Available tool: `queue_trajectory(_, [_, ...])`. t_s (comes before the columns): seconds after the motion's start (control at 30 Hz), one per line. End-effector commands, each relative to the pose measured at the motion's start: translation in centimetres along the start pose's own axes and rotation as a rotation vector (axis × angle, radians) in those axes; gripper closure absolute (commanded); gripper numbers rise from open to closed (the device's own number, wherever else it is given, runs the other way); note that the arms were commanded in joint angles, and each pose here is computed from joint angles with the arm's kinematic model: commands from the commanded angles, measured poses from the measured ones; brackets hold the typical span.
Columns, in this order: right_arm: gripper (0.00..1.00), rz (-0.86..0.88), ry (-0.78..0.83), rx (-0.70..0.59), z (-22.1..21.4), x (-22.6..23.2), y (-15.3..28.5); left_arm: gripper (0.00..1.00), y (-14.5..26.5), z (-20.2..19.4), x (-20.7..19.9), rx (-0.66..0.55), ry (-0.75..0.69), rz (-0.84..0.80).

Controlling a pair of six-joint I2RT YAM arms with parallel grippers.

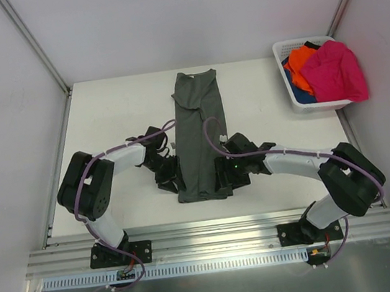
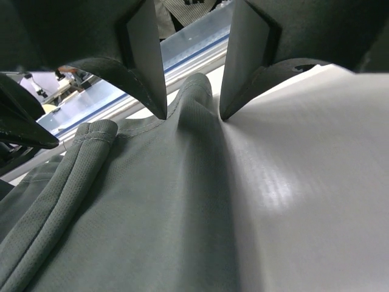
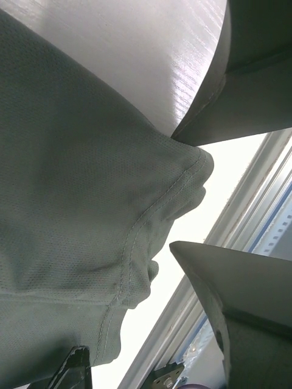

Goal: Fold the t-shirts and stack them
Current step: Fold the tshirt

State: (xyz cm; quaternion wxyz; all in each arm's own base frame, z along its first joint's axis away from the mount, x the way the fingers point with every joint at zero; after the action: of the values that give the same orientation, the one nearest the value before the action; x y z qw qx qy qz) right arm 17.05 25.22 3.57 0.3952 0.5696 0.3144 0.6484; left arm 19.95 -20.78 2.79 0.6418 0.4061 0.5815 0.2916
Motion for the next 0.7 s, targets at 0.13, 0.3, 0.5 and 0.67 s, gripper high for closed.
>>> queue_trajectory(0.13, [0.36, -0.113, -0.031, 0.059, -2.5, -4.0, -0.2, 0.62, -1.4, -1.4, 1.0, 0.016, -0.041, 0.066])
queue_trajectory(0.3, [0.41, -0.101, -0.027, 0.067, -3.0, -4.3, -0.2, 0.64, -1.3, -1.6, 0.8, 0.013, -0.046, 0.063])
queue_trajectory(0.5, [0.50, -0.075, -0.017, 0.083, -3.4, -4.2, -0.2, 0.66, -1.3, -2.1, 0.6, 0.009, -0.058, 0.061])
queue_trajectory(0.67, [0.59, -0.075, -0.008, 0.095, -3.8, -4.5, -0.5, 0.67, -1.2, -2.4, 0.6, 0.008, -0.061, 0.058])
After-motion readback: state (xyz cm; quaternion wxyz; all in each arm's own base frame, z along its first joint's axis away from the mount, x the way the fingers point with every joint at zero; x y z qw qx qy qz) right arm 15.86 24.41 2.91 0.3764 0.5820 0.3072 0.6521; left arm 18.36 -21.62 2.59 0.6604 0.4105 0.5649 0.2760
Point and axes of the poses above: each gripper's point midway between its finger pads, its own y axis back along the fingers, its own x axis along the line the jaws close on, z = x × y, the point moved 1 cm from there along y, back along the fingers, and after that the axes turned 10 degrees about -y, right-handed, at the moved point
